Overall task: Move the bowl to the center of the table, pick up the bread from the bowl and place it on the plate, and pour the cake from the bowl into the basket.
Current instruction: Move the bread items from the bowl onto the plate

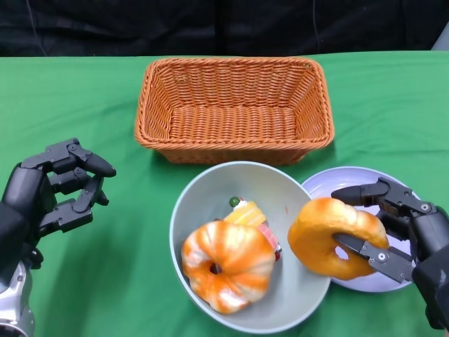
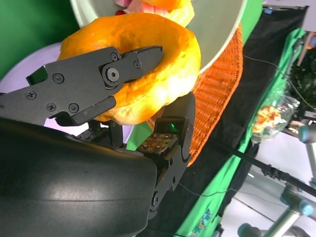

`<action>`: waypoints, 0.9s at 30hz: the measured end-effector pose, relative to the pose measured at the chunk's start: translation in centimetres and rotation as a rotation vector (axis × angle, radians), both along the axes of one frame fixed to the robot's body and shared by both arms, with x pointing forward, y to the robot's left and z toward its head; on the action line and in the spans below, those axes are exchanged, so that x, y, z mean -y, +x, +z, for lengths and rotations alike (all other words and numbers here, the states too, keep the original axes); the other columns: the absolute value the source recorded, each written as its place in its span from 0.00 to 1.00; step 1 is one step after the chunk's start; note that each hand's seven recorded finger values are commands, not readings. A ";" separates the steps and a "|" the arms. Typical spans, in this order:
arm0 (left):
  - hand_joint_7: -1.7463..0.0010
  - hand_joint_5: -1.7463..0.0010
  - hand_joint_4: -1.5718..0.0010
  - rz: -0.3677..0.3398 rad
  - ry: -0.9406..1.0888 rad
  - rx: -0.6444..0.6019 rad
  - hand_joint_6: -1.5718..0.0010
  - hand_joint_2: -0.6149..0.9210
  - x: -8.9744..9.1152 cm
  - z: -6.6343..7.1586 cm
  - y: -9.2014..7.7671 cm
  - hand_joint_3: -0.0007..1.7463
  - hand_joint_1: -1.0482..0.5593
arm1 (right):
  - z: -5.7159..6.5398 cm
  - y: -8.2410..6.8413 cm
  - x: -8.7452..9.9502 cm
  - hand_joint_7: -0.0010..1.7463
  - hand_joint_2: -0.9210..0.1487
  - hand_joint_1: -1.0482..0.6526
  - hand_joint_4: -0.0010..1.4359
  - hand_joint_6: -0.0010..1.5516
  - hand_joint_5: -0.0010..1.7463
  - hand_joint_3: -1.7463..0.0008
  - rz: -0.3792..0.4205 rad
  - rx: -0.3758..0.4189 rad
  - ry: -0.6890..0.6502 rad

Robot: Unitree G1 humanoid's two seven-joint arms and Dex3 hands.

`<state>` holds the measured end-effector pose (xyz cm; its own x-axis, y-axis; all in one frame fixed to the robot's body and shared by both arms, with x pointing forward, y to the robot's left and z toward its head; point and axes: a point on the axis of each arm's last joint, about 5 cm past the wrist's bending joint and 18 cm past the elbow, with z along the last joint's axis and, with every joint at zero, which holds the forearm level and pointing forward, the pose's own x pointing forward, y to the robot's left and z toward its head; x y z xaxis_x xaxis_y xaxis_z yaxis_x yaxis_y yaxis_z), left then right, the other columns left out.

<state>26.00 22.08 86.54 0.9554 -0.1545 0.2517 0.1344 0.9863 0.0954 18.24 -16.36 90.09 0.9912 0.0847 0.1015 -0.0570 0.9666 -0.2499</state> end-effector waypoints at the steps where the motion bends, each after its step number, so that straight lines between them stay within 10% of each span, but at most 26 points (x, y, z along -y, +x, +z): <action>1: 0.34 0.10 0.51 0.000 0.001 0.001 0.48 0.85 0.0 0.0 0.0 0.52 0.67 | -0.1 -0.1 0.0 0.56 0.00 0.57 0.45 0.45 0.78 0.95 -0.002 -0.006 -0.002; 27: 0.33 0.11 0.52 0.007 0.017 -0.013 0.49 0.84 -0.1 0.0 0.0 0.53 0.68 | 0.0 0.1 -0.4 0.61 0.00 0.57 0.47 0.45 0.86 0.92 -0.091 0.187 0.280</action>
<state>26.00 22.20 86.50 0.9596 -0.1523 0.2367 0.1291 0.9854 0.1108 18.31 -15.92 90.05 0.9556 -0.0597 0.2886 0.0542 0.9982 0.0273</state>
